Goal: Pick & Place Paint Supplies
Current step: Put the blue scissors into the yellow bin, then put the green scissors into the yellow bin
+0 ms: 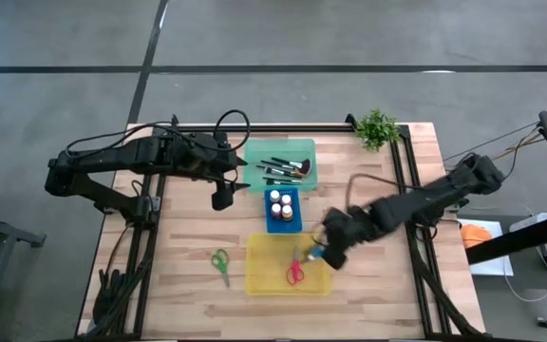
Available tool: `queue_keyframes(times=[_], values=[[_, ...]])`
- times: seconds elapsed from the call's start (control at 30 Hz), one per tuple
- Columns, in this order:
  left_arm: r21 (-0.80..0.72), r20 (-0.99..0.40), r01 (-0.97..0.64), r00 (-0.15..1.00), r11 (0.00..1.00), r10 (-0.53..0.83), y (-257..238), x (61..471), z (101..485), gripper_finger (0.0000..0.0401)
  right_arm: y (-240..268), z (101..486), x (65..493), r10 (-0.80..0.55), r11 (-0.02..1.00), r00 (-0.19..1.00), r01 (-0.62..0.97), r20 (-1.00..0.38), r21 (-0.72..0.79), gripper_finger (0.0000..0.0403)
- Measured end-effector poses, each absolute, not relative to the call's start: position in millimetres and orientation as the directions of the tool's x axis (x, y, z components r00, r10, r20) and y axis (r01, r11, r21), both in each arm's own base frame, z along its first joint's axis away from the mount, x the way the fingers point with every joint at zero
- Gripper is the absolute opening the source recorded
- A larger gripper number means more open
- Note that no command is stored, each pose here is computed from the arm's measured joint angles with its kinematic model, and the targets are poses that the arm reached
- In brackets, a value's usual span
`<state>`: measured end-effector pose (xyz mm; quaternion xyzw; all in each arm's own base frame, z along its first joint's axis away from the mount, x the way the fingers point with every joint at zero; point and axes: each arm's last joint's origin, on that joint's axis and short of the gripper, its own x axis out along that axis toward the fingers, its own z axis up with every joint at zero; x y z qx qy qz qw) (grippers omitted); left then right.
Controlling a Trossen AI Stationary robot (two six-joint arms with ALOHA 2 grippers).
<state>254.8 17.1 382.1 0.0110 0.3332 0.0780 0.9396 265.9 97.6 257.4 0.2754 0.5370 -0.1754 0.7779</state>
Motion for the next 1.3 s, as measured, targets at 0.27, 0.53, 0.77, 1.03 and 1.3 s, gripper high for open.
queue_keyframes(times=[0.27,0.53,0.77,1.03,1.3], values=[[0.060,-0.701,-0.149,0.698,0.987,0.148,16.4,248.2,374.7,0.0294,76.7,243.4,320.1,0.032,0.871,0.325,0.454,-0.945,0.186,0.0007],[0.052,-0.744,-0.103,0.660,0.993,0.107,5.4,244.6,369.9,0.0294,84.4,207.5,352.4,0.099,0.907,0.246,0.376,-0.964,0.190,0.0007],[0.036,-0.752,-0.112,0.651,0.993,0.100,3.0,244.9,365.6,0.0294,88.4,198.3,357.4,0.133,0.912,0.238,0.350,-0.962,0.212,0.0007],[0.021,-0.756,-0.101,0.649,0.995,0.082,-4.0,245.3,364.3,0.0294,86.3,191.9,347.6,0.121,0.914,0.189,0.361,-0.974,0.184,0.0019],[0.006,-0.767,-0.107,0.637,0.994,0.073,-7.2,244.0,363.3,0.0294,86.4,189.6,345.2,0.127,0.913,0.185,0.361,-0.974,0.188,0.0125]])
